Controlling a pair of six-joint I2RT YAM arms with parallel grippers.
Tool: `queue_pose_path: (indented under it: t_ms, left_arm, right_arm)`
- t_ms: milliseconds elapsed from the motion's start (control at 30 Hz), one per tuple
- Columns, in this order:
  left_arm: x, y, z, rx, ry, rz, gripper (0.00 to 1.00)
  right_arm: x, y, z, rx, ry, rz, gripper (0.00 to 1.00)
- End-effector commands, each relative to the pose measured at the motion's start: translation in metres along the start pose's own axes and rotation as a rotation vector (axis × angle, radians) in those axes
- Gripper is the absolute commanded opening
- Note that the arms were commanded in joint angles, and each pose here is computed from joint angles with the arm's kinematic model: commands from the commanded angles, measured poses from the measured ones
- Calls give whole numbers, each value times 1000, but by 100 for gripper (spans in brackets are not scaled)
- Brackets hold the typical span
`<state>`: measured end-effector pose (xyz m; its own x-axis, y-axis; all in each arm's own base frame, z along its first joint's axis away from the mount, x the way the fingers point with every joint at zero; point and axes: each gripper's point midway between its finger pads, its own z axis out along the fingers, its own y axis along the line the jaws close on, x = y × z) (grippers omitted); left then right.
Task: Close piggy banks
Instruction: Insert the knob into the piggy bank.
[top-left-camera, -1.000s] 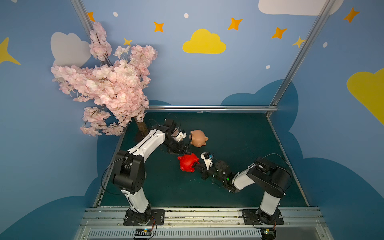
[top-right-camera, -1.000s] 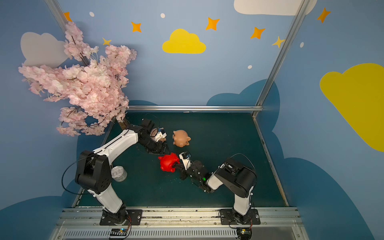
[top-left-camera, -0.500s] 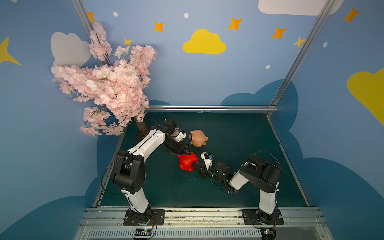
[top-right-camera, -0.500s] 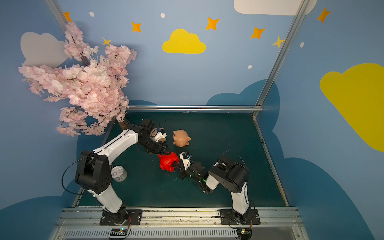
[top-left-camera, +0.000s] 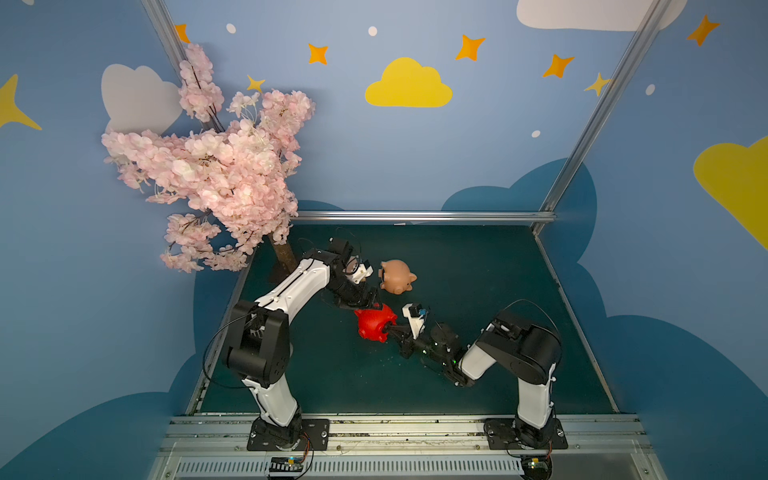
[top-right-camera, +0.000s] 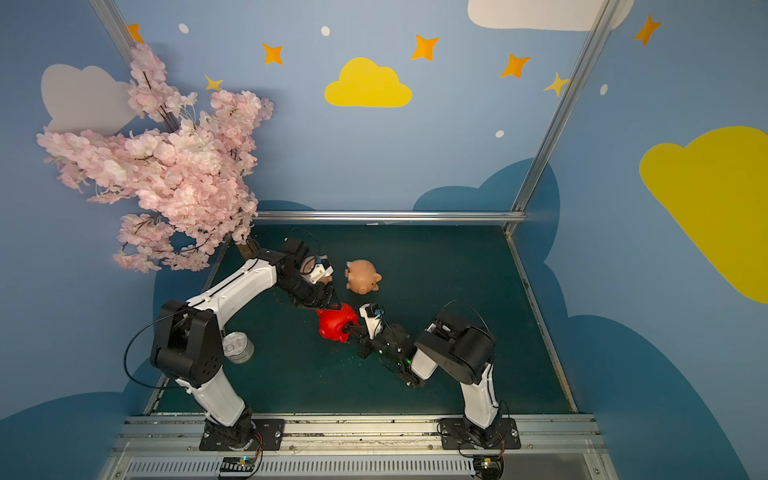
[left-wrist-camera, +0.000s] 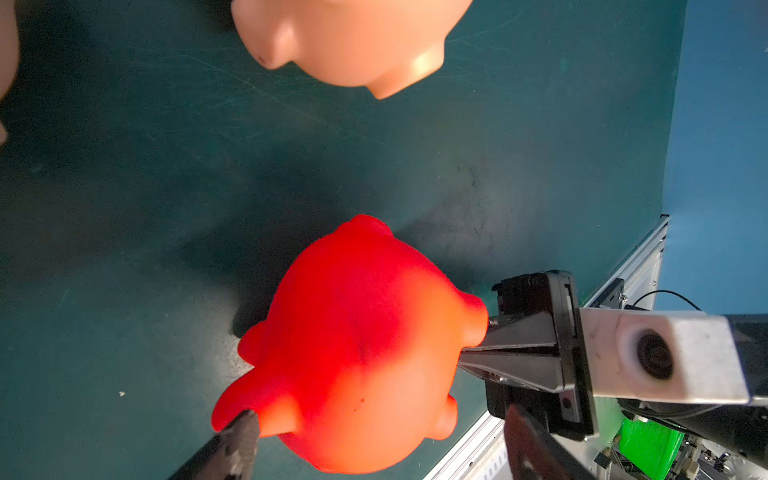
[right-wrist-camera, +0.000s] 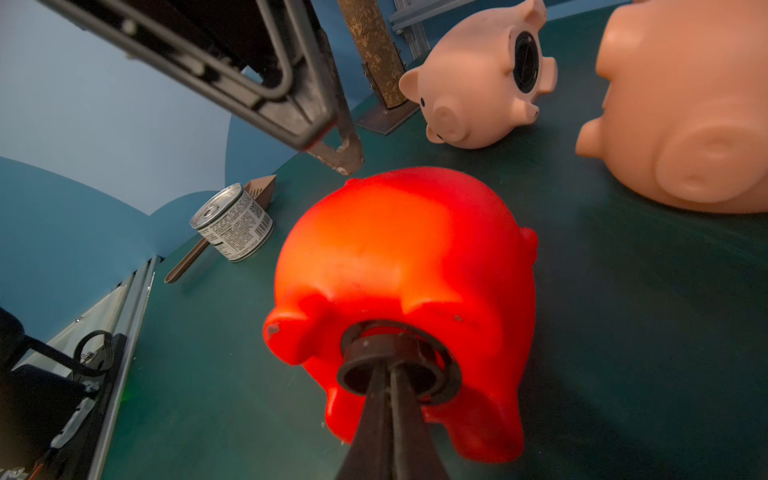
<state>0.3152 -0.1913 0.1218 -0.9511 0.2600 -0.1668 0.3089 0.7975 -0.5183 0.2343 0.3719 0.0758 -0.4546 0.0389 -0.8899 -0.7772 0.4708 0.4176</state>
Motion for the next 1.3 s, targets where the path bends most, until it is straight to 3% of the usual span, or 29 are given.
queue_pose_path:
  t_ms: [0,667,1267]
  left_arm:
    - [1,-1,0,13,18,-18,91]
    - [1,-3,0,20,20,-17,91]
    - [5,2,8,24,57,-37,91]
  right_arm:
    - [-5,5,1,-27,-18,-7,0]
    - [1,-5,7,39,69,10,0]
    - [-9,2,9,12,49,-151,0]
